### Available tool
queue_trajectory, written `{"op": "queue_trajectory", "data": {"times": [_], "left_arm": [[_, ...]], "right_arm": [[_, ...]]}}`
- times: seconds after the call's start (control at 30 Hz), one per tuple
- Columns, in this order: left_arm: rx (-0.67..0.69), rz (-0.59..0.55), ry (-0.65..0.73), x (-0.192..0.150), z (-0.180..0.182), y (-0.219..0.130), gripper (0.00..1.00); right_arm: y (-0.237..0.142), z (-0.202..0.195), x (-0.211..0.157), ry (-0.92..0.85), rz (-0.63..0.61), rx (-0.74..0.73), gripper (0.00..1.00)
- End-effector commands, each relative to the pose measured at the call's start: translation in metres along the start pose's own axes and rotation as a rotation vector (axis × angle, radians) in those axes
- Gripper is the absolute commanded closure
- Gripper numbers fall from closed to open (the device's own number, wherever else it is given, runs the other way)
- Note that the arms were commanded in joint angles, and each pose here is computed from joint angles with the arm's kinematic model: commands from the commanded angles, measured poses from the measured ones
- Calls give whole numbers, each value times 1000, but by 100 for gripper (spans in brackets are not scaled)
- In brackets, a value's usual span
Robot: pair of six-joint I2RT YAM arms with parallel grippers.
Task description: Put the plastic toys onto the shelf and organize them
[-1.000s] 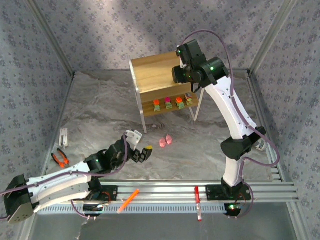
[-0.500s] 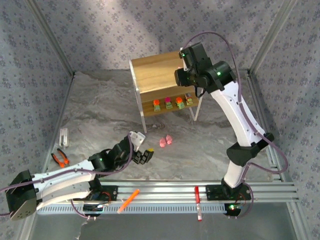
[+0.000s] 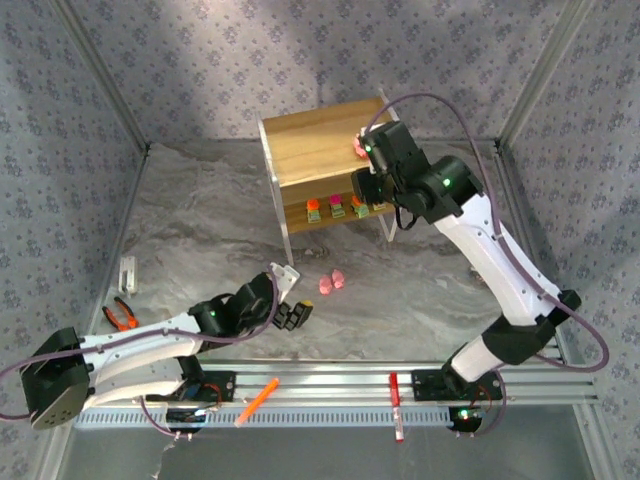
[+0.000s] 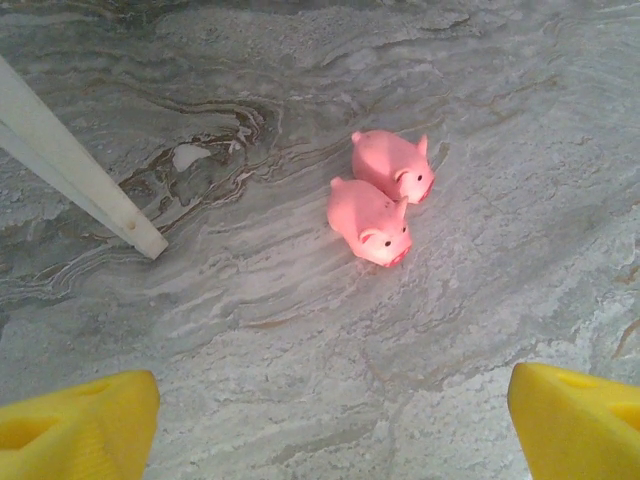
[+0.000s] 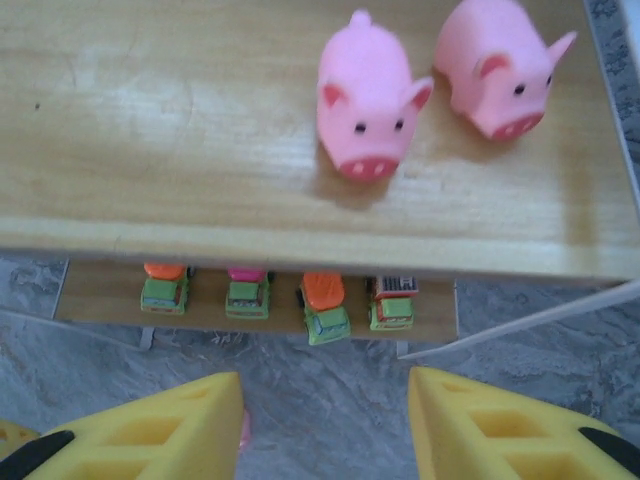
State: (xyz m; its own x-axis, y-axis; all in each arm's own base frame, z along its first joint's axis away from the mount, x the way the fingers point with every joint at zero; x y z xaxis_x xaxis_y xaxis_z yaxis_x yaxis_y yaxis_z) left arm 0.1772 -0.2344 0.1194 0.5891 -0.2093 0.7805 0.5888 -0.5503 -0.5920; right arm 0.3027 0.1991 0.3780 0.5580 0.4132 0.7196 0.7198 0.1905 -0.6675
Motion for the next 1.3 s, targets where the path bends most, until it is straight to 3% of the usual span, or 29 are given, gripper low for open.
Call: {"op": "queue_trajectory", "data": {"times": [0.0, 0.5, 1.27], "left_arm": [[-30, -8, -2, 11, -11, 1, 10], [-23, 33, 7, 7, -13, 11, 10], [-33, 14, 5, 9, -13, 6, 11]], "right_arm": [[-4, 0, -11, 33, -16, -18, 52], [34, 30, -87, 104, 90, 45, 52], [105, 88, -166, 164, 262, 130, 51]]}}
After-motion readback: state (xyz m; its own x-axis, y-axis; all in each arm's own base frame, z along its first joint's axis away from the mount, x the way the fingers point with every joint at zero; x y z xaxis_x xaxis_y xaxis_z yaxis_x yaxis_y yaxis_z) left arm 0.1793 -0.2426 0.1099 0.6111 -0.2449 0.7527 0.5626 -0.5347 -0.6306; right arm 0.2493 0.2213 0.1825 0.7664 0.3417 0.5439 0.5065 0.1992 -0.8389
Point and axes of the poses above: each hand's point on the last joint's axis, 136 mm out from that joint toward the fingers, its own y axis out along the fingers, its own z axis along the line the jaws close on, x = y × z, the point moved 2 cm from there along -y, back along the fingers, and after that the axes turned 11 degrees about -y, right-handed, at the moved point
